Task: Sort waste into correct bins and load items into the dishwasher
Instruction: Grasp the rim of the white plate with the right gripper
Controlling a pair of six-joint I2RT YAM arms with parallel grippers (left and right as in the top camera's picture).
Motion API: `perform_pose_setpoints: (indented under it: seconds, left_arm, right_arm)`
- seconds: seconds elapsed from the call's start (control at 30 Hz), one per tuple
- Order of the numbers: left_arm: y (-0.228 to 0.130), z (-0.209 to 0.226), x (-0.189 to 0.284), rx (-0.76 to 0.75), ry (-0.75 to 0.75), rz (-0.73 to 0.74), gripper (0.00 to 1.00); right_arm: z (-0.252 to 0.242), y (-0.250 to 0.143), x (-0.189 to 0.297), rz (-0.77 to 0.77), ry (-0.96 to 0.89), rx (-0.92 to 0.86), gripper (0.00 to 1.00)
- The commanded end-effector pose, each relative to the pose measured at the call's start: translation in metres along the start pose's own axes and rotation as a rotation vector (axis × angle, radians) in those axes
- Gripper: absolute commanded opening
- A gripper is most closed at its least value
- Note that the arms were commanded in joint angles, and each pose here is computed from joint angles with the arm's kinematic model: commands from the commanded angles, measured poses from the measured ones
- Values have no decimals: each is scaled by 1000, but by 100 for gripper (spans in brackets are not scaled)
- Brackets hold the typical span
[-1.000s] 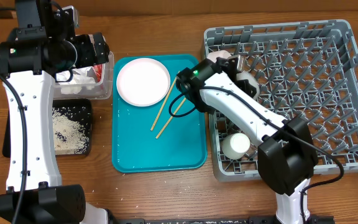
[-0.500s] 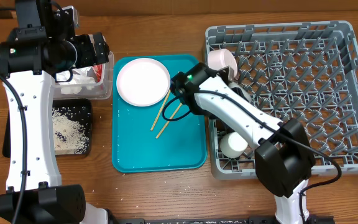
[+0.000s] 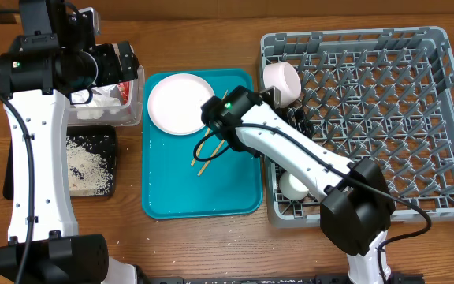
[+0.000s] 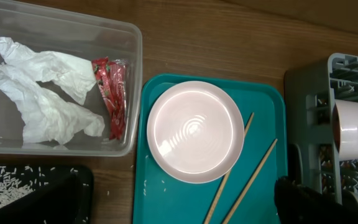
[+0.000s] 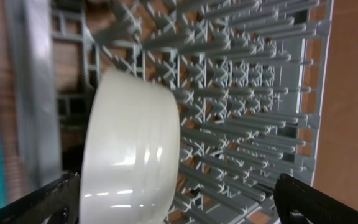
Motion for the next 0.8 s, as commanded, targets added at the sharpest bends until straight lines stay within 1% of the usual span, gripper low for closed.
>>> perform_pose_setpoints:
  seconds: [0.0,0.07,0.1,0.17,0.23,0.3,0.4,0.5,0.53,0.57,0.7,0.77]
  left_arm:
    - [3,-2,0,-18,1,-7,100]
    - [3,-2,0,-18,1,-7,100]
    - [3,-2,0,-18,1,-7,100]
    - [3,-2,0,-18,1,-7,100]
    - [3,-2,0,-18,1,-7,100]
    - [3,-2,0,-18,1,-7,100]
    - [3,-2,0,-18,1,-7,100]
    - [3,-2,0,-18,1,-7,100]
    - [3,-2,0,-18,1,-7,100]
    - [3,-2,0,-18,1,-7,100]
    - [3,-2,0,-18,1,-7,100]
    - [3,-2,0,-18,1,-7,100]
  right_arm:
    - [-19,30,41,-102,129,-120,100]
    - [-12,39,50,-115,200,-167,100]
    - [-3,43,56,-114,264,-190,100]
    - [20,51,67,-111,399,-193,100]
    - [49,64,79,-118,558,-234,100]
    - [72,80,89,-155,687,-253,98]
    - [90,102,94,-229,764,-316,94]
    - [110,116,94,-284,834,-362,81]
    - [120,117,94,-289,870,-366,79]
    - [136,116,88,-287,903,-372,78]
    - [162,111,62,-247,895,-410,78]
    - [175,109,47,-220,884,-412,75]
Point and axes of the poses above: each gripper's point midway between its finger pads, its own x axis back along the fingers, its own z axis along the line the jaws close on, y = z × x, the point moved 1 cm from there along x, back along the fingers, and after that the axes turned 6 degrees about -x, right-handed, at the moved point
